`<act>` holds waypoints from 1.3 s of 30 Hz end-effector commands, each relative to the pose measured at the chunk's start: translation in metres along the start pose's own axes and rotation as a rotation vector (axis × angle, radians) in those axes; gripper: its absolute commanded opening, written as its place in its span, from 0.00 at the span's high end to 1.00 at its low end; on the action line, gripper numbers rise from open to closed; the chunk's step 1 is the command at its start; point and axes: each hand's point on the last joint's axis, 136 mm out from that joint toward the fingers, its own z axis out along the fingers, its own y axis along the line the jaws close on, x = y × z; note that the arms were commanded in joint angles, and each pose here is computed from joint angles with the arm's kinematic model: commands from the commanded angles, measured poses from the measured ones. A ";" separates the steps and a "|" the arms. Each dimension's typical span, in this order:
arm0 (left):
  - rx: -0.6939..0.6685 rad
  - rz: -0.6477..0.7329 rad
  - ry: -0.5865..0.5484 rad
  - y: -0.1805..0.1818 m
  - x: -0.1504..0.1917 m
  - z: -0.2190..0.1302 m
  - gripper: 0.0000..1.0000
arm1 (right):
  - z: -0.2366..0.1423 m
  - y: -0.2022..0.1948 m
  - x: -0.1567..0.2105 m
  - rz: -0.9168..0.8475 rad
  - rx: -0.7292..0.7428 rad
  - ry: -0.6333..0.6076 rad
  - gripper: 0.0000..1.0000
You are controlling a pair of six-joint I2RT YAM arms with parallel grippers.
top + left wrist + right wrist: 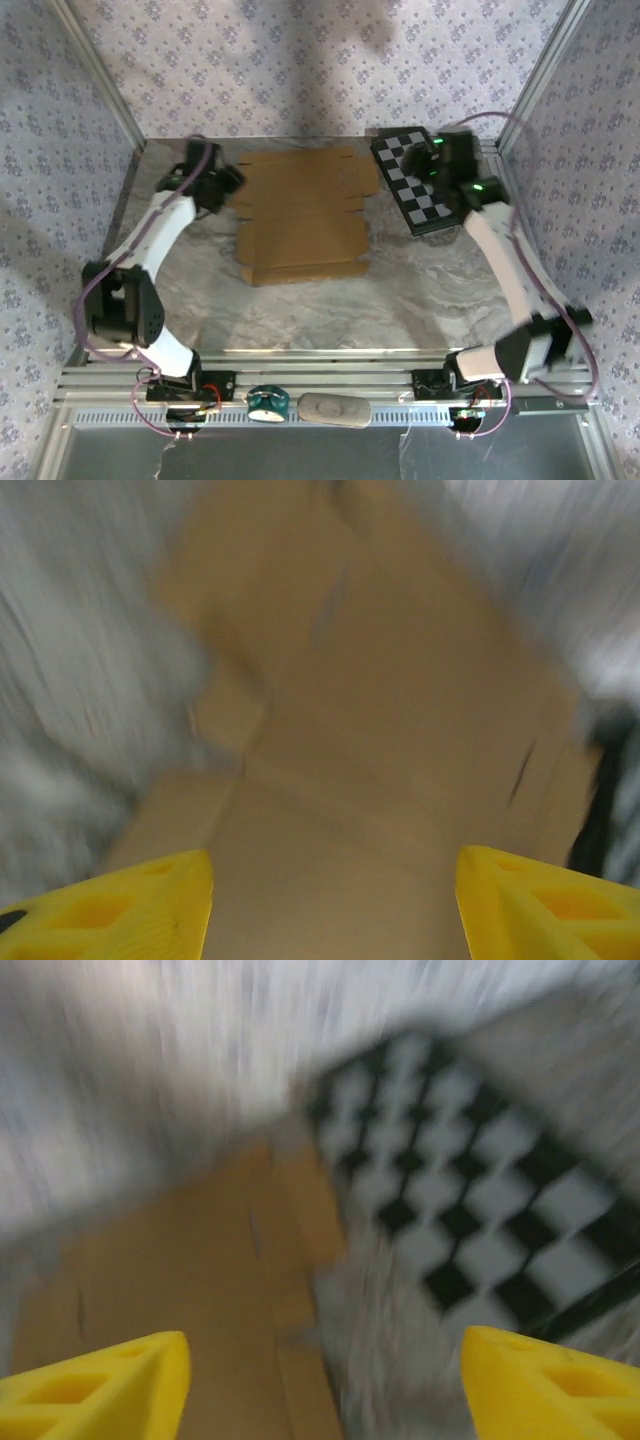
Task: Fold the paper box
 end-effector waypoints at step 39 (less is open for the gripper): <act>0.018 -0.014 0.499 -0.009 0.131 -0.012 0.53 | 0.183 0.007 0.087 0.164 -0.008 0.567 0.36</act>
